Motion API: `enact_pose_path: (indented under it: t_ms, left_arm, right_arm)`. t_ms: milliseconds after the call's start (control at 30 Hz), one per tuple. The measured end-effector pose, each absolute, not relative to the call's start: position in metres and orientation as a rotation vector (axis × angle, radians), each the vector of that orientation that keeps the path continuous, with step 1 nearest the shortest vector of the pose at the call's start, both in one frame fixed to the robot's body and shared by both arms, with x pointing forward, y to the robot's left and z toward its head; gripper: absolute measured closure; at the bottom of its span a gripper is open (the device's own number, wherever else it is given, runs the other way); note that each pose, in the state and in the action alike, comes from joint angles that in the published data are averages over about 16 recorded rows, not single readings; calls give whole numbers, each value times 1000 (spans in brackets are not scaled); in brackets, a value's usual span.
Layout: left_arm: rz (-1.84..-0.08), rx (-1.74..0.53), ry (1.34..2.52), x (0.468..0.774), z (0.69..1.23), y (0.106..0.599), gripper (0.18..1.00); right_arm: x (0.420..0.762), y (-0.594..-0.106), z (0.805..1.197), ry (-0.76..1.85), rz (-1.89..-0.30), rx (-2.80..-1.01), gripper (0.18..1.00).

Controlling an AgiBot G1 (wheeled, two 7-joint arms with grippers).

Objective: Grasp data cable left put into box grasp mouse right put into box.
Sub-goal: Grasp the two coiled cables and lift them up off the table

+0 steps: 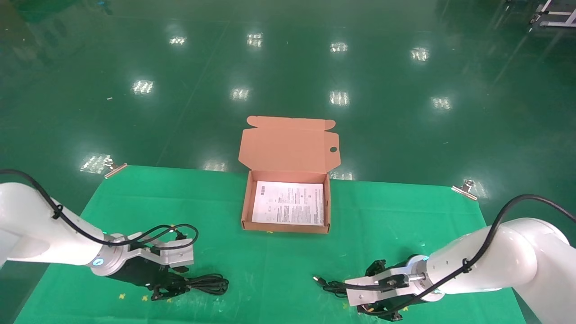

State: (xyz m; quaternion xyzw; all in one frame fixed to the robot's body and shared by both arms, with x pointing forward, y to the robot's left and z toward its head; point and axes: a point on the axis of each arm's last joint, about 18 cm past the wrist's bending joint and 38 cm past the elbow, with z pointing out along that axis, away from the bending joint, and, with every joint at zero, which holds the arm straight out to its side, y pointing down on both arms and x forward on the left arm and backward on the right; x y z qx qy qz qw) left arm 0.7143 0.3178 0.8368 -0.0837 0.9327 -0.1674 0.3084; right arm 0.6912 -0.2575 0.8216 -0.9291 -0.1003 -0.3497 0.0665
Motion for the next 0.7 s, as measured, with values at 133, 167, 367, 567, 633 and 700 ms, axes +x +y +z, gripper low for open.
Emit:
enact_pose_path:
  t_ms: [133,167,367,567,633,700]
  left_arm:
    - [-444,-221,2466,714,837,318,692]
    - [-444,-221,2466,714,837,318,718]
    - [-445,-221,2466,714,837,317,831]
    - [-440,-213,2457,715,841,319,897]
    - [-430,-204,2445,716,845,320,910]
    - [-418,-191,2427,718,853,320,917]
  right_arm:
    - [691,-258,822,-302,-1055,-2801,676]
    - [691,-258,822,-302,-1055,-2801,700]
    - [691,-258,822,-302,-1055,-2802,821]
    - [692,-260,829,-282,-1071,-2787,907]
    - [692,-263,838,-260,-1091,-2771,929]
    - [692,-268,850,-234,-1118,-2749,945]
